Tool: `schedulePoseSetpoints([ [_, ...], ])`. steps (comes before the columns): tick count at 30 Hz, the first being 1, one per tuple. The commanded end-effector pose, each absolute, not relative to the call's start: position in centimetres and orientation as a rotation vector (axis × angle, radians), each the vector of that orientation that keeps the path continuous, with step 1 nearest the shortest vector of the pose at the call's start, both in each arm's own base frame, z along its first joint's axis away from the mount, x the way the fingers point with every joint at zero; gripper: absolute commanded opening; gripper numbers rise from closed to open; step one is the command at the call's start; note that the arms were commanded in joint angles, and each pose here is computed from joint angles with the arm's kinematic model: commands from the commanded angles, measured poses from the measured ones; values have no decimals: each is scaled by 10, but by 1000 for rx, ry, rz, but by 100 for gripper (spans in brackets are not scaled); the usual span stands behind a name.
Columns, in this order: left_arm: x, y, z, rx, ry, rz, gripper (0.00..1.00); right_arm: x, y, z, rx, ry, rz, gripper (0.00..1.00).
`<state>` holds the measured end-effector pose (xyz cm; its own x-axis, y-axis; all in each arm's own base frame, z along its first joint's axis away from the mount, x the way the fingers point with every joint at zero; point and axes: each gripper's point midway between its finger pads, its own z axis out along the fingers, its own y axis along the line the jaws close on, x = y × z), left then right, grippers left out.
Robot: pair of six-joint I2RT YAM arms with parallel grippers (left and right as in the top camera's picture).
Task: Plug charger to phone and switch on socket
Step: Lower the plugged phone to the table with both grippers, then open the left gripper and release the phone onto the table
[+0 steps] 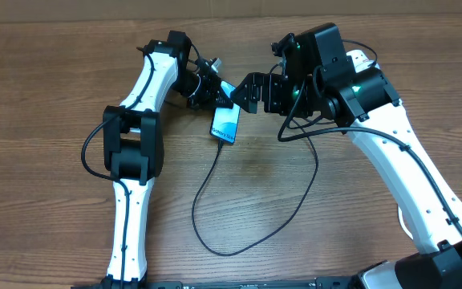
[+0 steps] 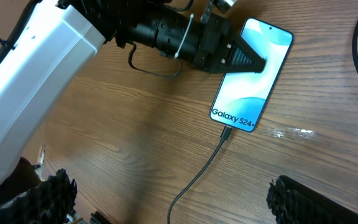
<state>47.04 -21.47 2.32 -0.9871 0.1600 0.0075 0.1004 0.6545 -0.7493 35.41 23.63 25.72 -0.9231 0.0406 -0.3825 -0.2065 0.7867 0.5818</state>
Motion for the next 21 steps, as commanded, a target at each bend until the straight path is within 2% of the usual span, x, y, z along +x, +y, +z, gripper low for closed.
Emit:
schedulePoseSetpoints([
  [1,472,-218,24,-213,-2783,1278,4,355,233,270,-135,2559,902,100],
  [7,475,-210,15,-113,-2820,1167,4,354,233,268,-132,2570,899,100],
  [21,477,-209,14,-119,-2833,1162,5,352,232,267,-126,2579,898,100],
])
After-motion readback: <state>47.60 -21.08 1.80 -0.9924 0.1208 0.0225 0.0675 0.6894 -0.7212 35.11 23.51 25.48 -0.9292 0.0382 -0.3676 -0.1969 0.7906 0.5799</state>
